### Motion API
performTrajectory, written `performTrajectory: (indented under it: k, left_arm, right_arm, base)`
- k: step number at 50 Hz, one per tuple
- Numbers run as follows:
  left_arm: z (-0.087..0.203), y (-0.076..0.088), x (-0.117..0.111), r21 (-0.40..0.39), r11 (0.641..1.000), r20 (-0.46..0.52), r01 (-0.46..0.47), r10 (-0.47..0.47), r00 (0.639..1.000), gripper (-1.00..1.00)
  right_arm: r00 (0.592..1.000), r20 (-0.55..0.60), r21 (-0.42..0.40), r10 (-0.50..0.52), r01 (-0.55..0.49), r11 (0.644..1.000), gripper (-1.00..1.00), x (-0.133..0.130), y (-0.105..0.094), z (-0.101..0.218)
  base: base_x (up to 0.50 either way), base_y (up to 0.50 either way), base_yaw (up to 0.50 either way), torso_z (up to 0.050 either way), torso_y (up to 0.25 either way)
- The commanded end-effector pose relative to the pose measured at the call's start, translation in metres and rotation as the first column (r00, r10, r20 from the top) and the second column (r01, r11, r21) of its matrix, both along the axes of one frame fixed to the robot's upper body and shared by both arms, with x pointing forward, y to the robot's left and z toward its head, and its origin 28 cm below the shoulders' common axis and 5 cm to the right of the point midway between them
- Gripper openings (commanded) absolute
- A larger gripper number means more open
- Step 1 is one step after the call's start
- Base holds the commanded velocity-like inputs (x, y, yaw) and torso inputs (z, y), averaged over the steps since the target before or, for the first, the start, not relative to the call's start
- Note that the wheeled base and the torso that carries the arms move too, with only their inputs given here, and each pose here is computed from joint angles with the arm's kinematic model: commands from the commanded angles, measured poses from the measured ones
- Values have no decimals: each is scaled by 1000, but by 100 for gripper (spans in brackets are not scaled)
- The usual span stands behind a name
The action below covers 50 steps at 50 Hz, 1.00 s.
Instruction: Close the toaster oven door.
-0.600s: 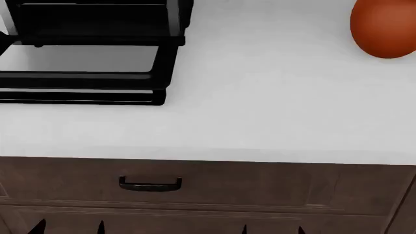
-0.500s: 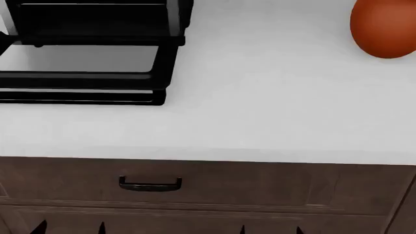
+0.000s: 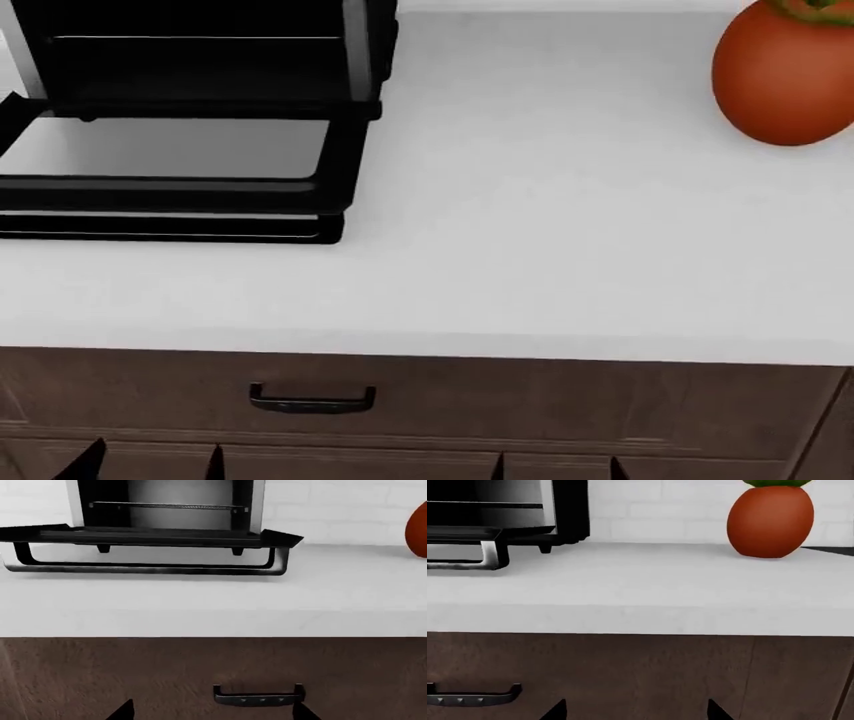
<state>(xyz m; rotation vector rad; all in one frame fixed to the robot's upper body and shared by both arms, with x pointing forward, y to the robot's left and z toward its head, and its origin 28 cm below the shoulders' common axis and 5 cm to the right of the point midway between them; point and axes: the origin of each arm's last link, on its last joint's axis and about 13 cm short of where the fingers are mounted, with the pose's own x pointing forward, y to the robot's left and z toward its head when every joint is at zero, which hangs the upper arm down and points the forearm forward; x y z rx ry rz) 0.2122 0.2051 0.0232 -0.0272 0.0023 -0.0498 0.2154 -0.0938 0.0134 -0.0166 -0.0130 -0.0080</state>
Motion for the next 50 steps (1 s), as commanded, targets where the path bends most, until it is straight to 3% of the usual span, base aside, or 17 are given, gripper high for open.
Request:
performTrajectory:
  k: [1,18,19,32,42,50]
  left_arm:
    - [7,2,1,9,1000,12,-5,5,1000,100]
    - [14,5,4,8,999,20,-32,32,999,100]
    - [15,5,5,15,999,-20,-48,49,999,100]
    - [72,26,26,-28,1000,-77,13,-16,997,100]
    - [125,46,49,18,1000,-21,21,-21,1000,100]
    - [152,52,62,81,995,-41,51,-48,998,100]
  right_arm:
    - [1000,7,-6,0,0,1000,100,0,0,2]
    - [999,43,-25,-18,19,999,100,0,0,14]
    - [998,53,-29,-22,23,999,100,0,0,18]
    - [948,297,-86,-110,142,986,100,8,-30,122]
    - [892,433,-147,-129,211,966,100,13,-50,192]
    - [828,548,-147,-120,236,961,100,-7,-62,252]
  base:
    - [0,0,0,50,0]
    - [0,0,0,50,0]
    - [0,0,0,24,-2]
    - [0,0,0,0,0]
    - [0,0,0,0,0]
    - [0,0,0,0,0]
